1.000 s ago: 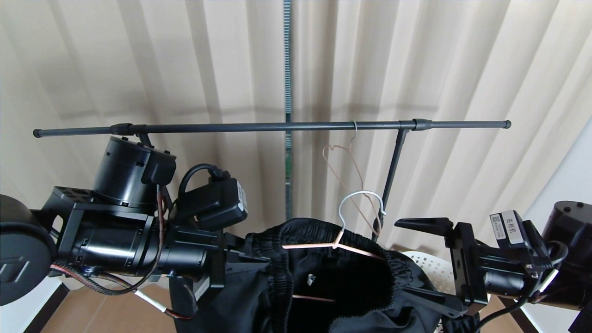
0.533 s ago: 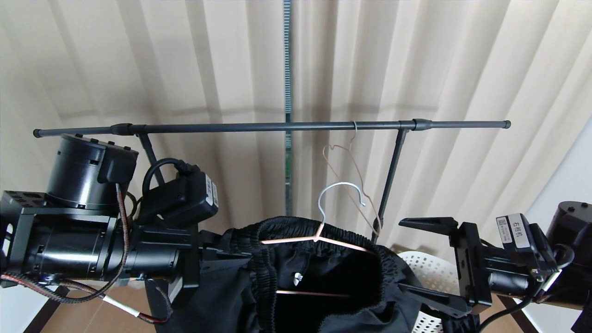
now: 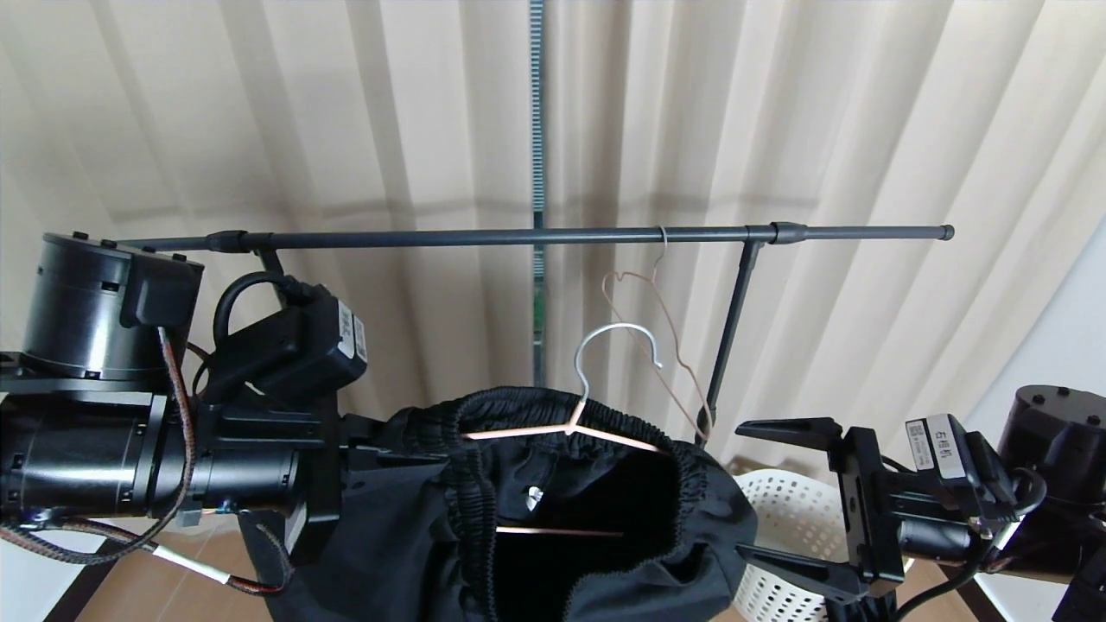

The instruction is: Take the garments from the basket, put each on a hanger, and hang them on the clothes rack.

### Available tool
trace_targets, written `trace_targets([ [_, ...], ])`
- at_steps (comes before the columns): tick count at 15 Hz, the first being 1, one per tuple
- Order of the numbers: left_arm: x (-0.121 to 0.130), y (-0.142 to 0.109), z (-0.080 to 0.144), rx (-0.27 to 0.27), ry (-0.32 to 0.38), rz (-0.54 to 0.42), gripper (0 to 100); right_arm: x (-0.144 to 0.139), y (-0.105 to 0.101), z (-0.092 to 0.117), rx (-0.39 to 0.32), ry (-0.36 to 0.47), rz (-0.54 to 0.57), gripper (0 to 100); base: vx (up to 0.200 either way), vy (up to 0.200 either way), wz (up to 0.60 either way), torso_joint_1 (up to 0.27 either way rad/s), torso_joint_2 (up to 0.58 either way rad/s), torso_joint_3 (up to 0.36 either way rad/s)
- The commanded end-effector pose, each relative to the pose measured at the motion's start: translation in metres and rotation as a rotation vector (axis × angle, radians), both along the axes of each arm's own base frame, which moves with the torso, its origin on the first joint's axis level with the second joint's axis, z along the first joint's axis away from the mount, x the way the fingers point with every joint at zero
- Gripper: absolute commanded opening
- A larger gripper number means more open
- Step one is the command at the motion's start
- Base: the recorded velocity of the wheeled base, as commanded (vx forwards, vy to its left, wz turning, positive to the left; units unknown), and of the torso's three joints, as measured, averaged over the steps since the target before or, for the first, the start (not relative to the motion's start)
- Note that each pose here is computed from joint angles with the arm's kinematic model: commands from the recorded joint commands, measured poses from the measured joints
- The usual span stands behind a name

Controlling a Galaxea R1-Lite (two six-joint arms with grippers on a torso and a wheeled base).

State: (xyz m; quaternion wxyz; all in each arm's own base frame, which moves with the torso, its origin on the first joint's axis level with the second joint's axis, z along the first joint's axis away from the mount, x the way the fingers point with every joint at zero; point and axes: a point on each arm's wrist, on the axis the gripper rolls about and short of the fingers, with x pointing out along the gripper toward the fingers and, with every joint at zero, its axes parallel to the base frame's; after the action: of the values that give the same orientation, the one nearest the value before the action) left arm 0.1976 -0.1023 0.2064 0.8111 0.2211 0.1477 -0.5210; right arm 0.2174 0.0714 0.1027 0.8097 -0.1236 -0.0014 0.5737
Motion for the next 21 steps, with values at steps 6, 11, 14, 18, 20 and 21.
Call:
trace_targets([
  [6, -0.01, 0.021, 0.012, -0.093, 0.015, 0.034, 0, 0.013, -0.011, -0.014, 0.032, 0.066, 0.089, 100, 0.0, 0.0, 0.0, 0.0, 0.0, 0.0],
  [11, -0.018, 0.026, 0.021, -0.134, 0.003, 0.033, 0, 0.021, -0.009, -0.034, 0.026, 0.141, 0.102, 100, 0.0, 0.0, 0.0, 0.0, 0.0, 0.0],
  [14, -0.028, 0.028, 0.029, -0.182, 0.013, 0.027, 0, 0.023, -0.005, -0.045, 0.018, 0.183, 0.115, 100, 0.0, 0.0, 0.0, 0.0, 0.0, 0.0],
  [18, -0.037, 0.031, 0.036, -0.2, -0.014, 0.023, 0, 0.026, 0.0, -0.049, 0.014, 0.193, 0.131, 100, 0.0, 0.0, 0.0, 0.0, 0.0, 0.0],
  [20, -0.039, 0.031, 0.037, -0.205, -0.011, 0.025, 0, 0.026, 0.001, -0.051, 0.011, 0.199, 0.128, 100, 0.0, 0.0, 0.0, 0.0, 0.0, 0.0],
  [21, -0.041, 0.031, 0.039, -0.217, -0.006, 0.029, 0, 0.027, 0.001, -0.052, 0.009, 0.2, 0.126, 100, 0.0, 0.0, 0.0, 0.0, 0.0, 0.0],
])
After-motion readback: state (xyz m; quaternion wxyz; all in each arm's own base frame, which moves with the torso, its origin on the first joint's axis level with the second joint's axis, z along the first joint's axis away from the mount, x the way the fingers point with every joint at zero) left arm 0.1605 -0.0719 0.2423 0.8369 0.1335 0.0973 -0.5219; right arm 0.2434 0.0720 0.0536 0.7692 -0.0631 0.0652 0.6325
